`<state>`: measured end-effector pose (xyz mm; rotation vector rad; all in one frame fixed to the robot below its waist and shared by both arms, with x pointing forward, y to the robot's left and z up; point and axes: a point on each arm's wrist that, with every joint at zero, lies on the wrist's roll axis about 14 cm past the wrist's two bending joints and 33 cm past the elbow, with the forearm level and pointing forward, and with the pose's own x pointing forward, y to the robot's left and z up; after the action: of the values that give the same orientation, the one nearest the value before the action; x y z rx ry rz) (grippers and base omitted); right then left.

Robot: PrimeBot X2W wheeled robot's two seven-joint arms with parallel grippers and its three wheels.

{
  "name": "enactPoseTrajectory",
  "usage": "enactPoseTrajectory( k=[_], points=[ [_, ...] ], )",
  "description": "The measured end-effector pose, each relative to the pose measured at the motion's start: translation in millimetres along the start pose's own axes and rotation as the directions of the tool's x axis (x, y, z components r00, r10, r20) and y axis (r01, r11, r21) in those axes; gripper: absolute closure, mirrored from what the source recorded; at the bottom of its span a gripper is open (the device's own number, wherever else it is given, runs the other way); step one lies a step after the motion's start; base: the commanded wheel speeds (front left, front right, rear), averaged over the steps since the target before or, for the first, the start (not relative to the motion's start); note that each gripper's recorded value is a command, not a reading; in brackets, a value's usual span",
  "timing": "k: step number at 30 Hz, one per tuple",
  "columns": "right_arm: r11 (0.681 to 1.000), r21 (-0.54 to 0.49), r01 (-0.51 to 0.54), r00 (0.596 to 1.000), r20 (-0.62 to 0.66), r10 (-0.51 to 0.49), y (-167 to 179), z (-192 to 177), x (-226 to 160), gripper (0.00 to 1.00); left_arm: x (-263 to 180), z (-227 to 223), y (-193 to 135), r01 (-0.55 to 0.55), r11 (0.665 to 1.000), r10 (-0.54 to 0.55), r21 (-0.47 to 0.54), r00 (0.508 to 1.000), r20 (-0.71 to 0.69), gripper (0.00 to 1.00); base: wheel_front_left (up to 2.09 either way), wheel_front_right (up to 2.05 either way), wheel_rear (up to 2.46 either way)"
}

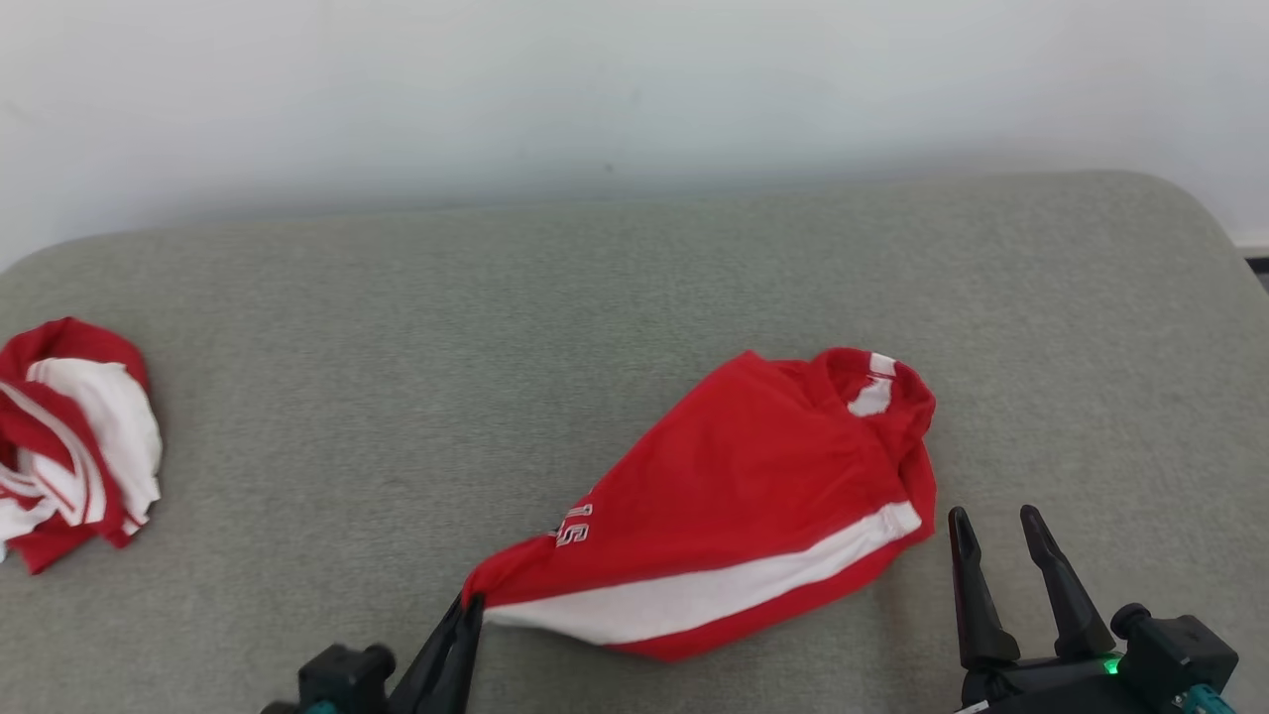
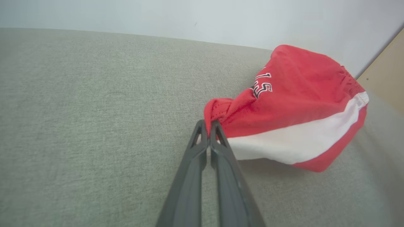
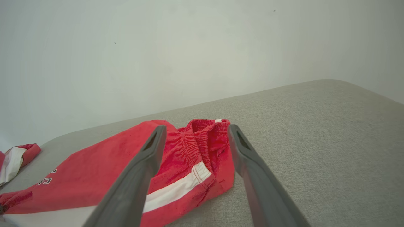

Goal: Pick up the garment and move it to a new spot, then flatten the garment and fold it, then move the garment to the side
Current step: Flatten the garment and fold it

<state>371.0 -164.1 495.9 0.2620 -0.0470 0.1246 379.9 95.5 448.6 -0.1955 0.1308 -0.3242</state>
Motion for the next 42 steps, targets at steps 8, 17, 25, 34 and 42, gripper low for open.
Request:
enactPoseTrajectory(
  k=[8,17,25,34,42],
  points=[
    [0.998,0.006,-0.064,0.998,-0.007,0.064,20.0,-2.8,6.8,0.0,-39.8,-16.3,29.8,-0.139,0.989,0.138,-0.04,0.99,-0.031,0.25,0.0,0.0,0.0],
    [0.995,-0.01,-0.1,0.995,0.001,0.1,28.1,2.2,4.6,0.0,-43.3,19.6,38.6,-0.178,0.983,0.181,-0.038,0.979,0.089,0.0,0.0,0.0,0.0],
    [0.988,-0.048,-0.145,0.989,0.029,0.147,36.2,15.1,5.2,0.0,-47.1,76.6,54.4,-0.23,0.973,0.217,0.018,0.94,0.261,0.0,0.0,0.0,0.0],
    [0.983,-0.089,-0.164,0.985,0.038,0.167,37.0,21.3,5.6,0.0,-64.2,100.7,79.3,-0.325,0.943,0.287,0.065,0.898,0.333,0.0,0.0,0.0,0.0],
    [0.986,-0.083,-0.141,0.99,0.016,0.143,31.6,12.8,-2.1,0.0,-81.0,87.2,83.1,-0.354,0.931,0.315,0.084,0.9,0.302,0.0,0.0,0.0,0.0]
  ],
)
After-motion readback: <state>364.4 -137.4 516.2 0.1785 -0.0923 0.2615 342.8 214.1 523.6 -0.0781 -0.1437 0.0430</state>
